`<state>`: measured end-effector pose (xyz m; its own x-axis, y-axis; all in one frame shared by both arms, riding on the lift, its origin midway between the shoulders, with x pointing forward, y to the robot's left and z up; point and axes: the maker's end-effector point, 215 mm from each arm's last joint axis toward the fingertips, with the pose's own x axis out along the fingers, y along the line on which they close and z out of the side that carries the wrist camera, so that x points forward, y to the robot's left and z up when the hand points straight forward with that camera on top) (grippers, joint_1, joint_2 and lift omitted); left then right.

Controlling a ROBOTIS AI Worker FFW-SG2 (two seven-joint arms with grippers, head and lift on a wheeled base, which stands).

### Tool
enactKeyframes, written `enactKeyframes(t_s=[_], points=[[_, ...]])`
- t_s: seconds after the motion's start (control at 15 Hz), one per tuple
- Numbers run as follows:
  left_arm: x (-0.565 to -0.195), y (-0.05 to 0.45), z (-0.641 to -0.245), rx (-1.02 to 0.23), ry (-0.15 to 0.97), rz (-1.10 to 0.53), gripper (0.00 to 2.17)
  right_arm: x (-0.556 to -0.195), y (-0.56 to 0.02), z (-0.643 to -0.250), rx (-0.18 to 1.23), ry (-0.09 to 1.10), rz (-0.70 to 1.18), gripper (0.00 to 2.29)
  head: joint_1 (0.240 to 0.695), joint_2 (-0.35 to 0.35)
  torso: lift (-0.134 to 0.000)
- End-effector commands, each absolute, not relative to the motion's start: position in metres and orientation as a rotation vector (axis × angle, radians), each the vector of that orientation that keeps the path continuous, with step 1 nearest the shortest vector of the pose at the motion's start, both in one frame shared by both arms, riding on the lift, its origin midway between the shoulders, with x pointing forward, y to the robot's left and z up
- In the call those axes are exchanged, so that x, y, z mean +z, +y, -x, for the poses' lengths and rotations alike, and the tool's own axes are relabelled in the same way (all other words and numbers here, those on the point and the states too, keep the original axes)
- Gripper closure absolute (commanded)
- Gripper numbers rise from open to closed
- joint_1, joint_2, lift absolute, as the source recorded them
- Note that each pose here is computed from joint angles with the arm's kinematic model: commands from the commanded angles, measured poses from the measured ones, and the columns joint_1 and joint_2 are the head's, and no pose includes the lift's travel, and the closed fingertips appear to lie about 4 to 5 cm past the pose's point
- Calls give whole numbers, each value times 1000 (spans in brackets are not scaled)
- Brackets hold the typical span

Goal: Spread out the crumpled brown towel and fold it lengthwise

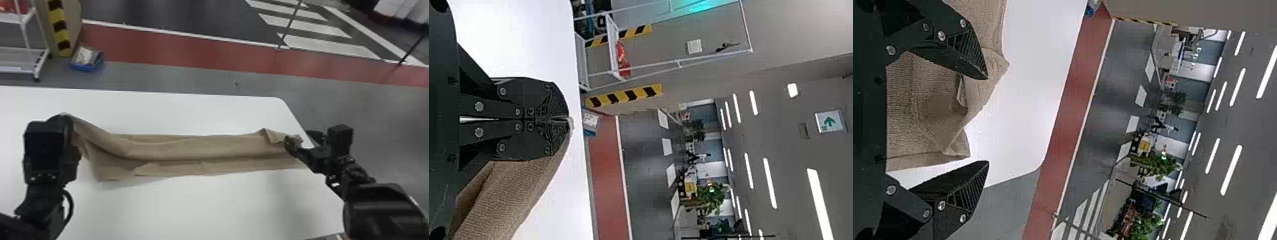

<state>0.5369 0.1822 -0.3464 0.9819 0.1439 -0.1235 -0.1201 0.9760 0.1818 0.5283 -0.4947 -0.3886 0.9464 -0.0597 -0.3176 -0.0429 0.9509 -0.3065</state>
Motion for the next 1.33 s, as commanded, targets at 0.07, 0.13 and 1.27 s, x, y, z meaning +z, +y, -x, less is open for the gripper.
enactKeyframes(t_s=[0.07,0.13,1.27], points=[[-349,180,-535,129,137,-174,1382,-396,-477,-530,41,378,457,340,695,-310,-123],[-348,183,-534,132,136,-177,1382,-394,-469,-527,72,380,519,340,695,-305,-123],[-348,180,-534,126,133,-177,1382,-417,-490,-547,68,534,873,343,695,-312,-123]])
